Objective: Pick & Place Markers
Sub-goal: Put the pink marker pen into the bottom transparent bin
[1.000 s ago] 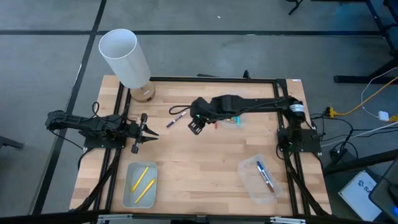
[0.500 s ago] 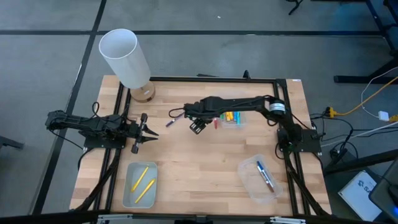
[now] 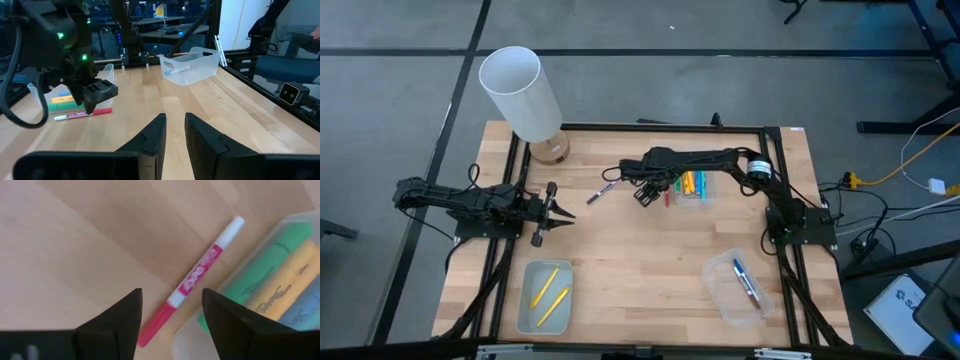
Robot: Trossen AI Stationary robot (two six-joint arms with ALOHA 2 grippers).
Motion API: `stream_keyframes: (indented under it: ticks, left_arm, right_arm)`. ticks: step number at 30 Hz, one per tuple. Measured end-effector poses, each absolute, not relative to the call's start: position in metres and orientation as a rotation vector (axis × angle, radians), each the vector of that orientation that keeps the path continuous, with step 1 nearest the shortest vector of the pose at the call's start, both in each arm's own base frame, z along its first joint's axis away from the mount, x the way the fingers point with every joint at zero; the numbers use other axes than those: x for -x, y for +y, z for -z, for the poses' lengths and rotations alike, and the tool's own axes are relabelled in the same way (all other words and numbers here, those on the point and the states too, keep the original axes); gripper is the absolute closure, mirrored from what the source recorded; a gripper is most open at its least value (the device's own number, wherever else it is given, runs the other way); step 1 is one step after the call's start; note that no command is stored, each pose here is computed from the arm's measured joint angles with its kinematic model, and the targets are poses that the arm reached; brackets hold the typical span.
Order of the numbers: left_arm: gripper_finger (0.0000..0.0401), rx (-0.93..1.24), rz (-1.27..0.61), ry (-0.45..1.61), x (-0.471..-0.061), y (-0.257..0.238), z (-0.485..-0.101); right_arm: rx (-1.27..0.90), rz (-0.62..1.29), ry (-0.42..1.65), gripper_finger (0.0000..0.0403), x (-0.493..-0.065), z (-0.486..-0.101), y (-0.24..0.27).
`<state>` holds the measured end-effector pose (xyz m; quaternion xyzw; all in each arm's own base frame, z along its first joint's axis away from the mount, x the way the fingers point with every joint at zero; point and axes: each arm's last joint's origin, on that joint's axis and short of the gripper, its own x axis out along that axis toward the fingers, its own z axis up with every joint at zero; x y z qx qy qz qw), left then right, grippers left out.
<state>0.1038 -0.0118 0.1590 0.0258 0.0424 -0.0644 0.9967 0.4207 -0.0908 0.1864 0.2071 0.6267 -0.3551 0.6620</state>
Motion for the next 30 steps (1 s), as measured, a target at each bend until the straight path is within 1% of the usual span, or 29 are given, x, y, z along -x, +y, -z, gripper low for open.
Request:
stream_keyframes:
  ticks: [6, 9, 12, 18, 24, 27, 30]
  left_arm:
    - [0.0332, -0.052, 0.129, 0.085, -0.104, -0.012, -0.159]
    - [0.0331, -0.052, 0.129, 0.085, -0.104, -0.012, -0.159]
    - [0.0334, -0.052, 0.129, 0.085, -0.104, -0.012, -0.159]
    - [0.0334, -0.052, 0.129, 0.085, -0.104, -0.012, -0.159]
    - [0.0331, -0.052, 0.129, 0.085, -0.104, -0.012, -0.159]
    - [0.0334, -0.052, 0.129, 0.085, -0.104, -0.012, -0.159]
    - [0.0335, -0.052, 0.129, 0.085, -0.104, -0.012, -0.159]
  right_arm:
    - [-0.485, 0.857, 1.491, 0.0198, -0.407, -0.168, -0.098]
    - [-0.459, 0.892, 1.513, 0.0198, -0.402, -0.159, -0.1]
    - [-0.462, 0.896, 1.518, 0.0198, -0.399, -0.157, -0.102]
    - [-0.517, 0.865, 1.519, 0.0199, -0.399, -0.156, -0.106]
    - [-0.633, 0.764, 1.531, 0.0199, -0.4, -0.157, -0.111]
    - [-0.634, 0.756, 1.542, 0.0199, -0.399, -0.156, -0.111]
    - [-0.578, 0.781, 1.538, 0.0199, -0.399, -0.157, -0.112]
